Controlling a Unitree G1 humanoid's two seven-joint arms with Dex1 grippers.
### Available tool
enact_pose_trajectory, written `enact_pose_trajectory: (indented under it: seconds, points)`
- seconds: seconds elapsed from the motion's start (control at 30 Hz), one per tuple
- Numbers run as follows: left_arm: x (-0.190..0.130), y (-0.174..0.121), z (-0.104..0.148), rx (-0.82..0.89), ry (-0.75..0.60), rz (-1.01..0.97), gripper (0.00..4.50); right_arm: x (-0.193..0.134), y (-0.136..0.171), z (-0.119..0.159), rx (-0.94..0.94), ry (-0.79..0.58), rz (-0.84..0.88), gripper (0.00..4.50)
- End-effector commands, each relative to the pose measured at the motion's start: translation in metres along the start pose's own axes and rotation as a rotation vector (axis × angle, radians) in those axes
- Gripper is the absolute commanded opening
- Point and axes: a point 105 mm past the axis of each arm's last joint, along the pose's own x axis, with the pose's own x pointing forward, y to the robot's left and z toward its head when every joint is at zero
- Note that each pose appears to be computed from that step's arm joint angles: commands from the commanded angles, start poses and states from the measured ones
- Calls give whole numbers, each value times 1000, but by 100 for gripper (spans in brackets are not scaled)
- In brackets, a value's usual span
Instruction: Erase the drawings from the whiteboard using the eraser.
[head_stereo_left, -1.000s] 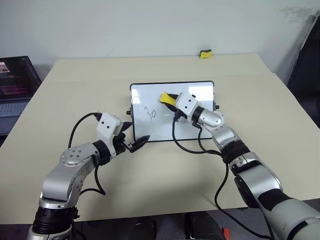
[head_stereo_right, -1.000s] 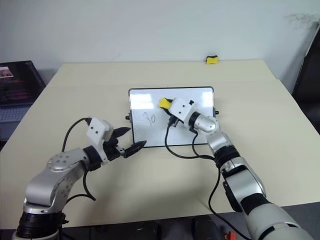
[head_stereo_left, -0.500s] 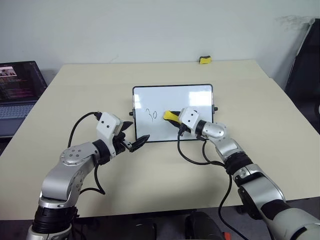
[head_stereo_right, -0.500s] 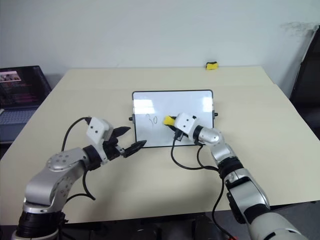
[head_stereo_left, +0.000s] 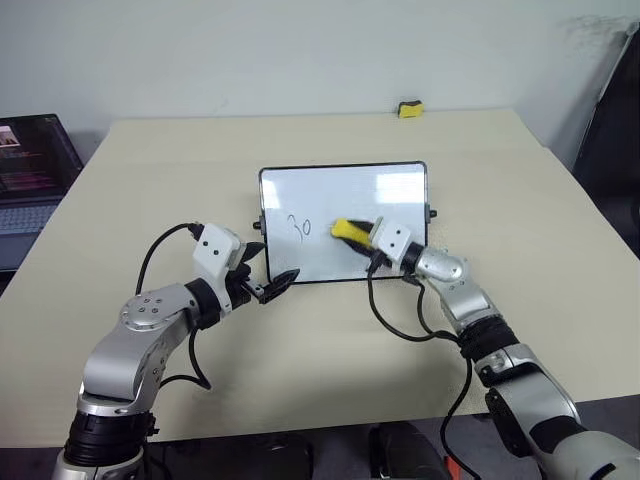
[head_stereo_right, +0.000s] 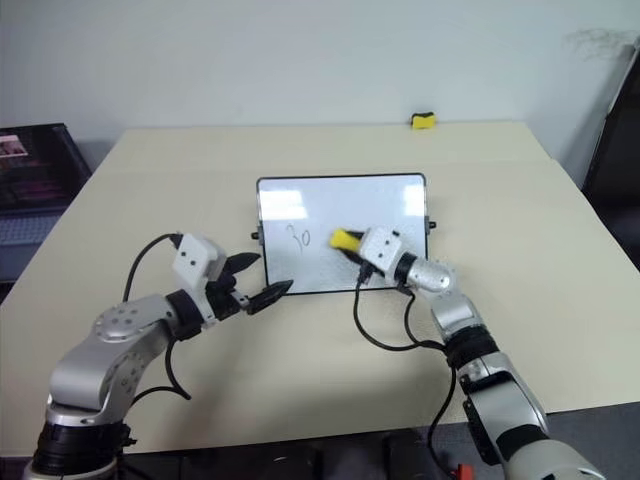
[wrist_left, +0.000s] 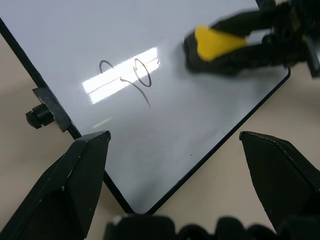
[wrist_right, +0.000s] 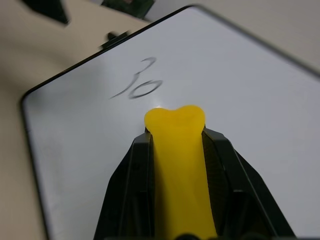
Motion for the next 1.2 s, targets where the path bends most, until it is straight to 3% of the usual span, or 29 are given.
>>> enact_pose_trajectory:
  seconds: [0.03, 0.2, 0.47, 0.8, 1.2]
  points:
    - [-1, -2, 12, 27, -34, -6, 450, 0, -35, 26, -68, -91, -147, 99]
    - [0, -3, 12, 25, -36, -8, 450, 1, -36, 3, -82, 21, -153, 99]
    - [-1, -2, 11, 24, -34, -3, 450, -4, 9, -27, -38, 133, 47, 99]
    - [0, -2, 11, 23, -35, -3, 450, -24, 31, -59, -10, 279, 175, 99]
    - [-1, -1, 10, 18, -36, 1, 450, -28, 48, -42, 23, 206, 276, 99]
